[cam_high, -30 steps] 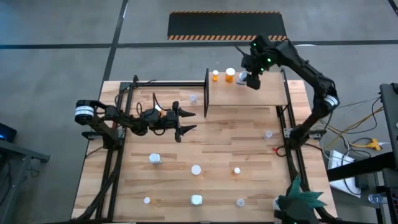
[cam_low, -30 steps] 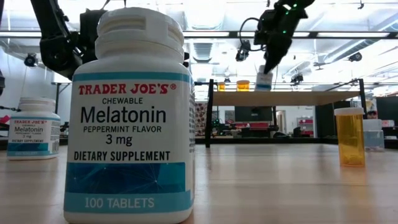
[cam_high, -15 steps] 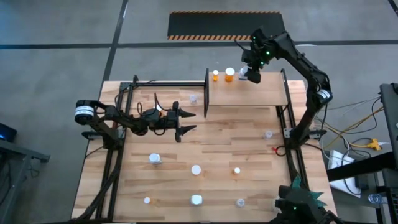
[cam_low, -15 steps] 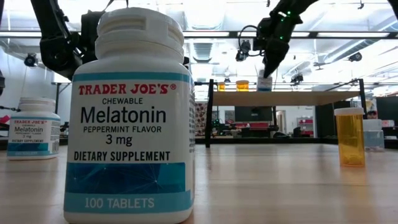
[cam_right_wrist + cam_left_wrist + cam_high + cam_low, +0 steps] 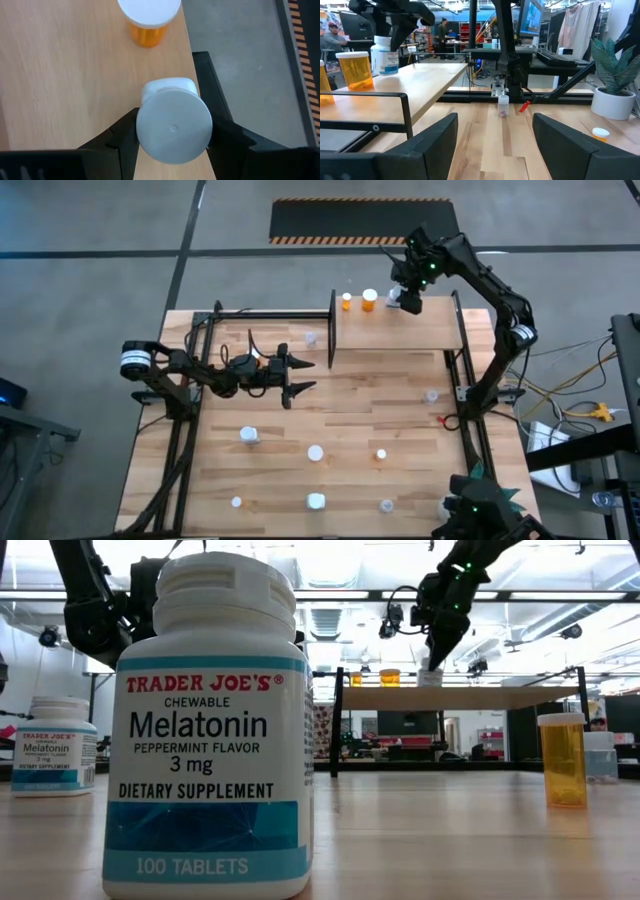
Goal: Pick and place medicine bottles onto shelf by color
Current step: Put the middle white pill bottle on the shelf
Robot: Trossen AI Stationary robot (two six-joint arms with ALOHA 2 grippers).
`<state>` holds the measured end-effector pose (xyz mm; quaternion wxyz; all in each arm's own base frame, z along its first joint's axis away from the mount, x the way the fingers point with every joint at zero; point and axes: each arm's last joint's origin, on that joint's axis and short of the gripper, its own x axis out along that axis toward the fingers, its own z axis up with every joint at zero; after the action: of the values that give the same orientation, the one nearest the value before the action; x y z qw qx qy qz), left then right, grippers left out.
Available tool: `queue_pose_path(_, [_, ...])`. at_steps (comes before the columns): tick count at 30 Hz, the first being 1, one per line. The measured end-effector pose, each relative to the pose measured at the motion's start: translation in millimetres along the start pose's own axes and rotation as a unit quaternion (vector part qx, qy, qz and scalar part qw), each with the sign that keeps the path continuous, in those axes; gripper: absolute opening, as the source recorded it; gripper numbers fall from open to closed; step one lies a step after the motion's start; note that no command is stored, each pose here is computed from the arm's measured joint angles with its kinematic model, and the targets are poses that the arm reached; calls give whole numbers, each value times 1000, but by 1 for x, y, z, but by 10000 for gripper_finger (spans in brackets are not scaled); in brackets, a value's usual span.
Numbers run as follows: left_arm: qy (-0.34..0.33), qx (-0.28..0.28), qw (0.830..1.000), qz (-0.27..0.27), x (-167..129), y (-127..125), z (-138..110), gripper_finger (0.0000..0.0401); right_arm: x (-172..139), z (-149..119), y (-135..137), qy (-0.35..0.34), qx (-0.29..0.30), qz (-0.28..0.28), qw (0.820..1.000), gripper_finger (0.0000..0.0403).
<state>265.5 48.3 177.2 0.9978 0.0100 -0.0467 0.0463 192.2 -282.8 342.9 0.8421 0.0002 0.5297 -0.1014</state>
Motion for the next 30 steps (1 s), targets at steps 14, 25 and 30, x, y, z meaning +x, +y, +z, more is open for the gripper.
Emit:
queue_pose_path(14, [0, 0, 1000, 0, 0, 0, 0, 242, 6, -1, -3, 17, 3, -7, 1000, 183])
queue_pose_path(25, [0, 0, 1000, 0, 0, 0, 0, 242, 6, -1, -3, 21, 9, -11, 1000, 208])
queue_pose_path(30, [0, 0, 1000, 0, 0, 0, 0, 242, 6, -1, -2, 18, 9, -6, 1000, 199])
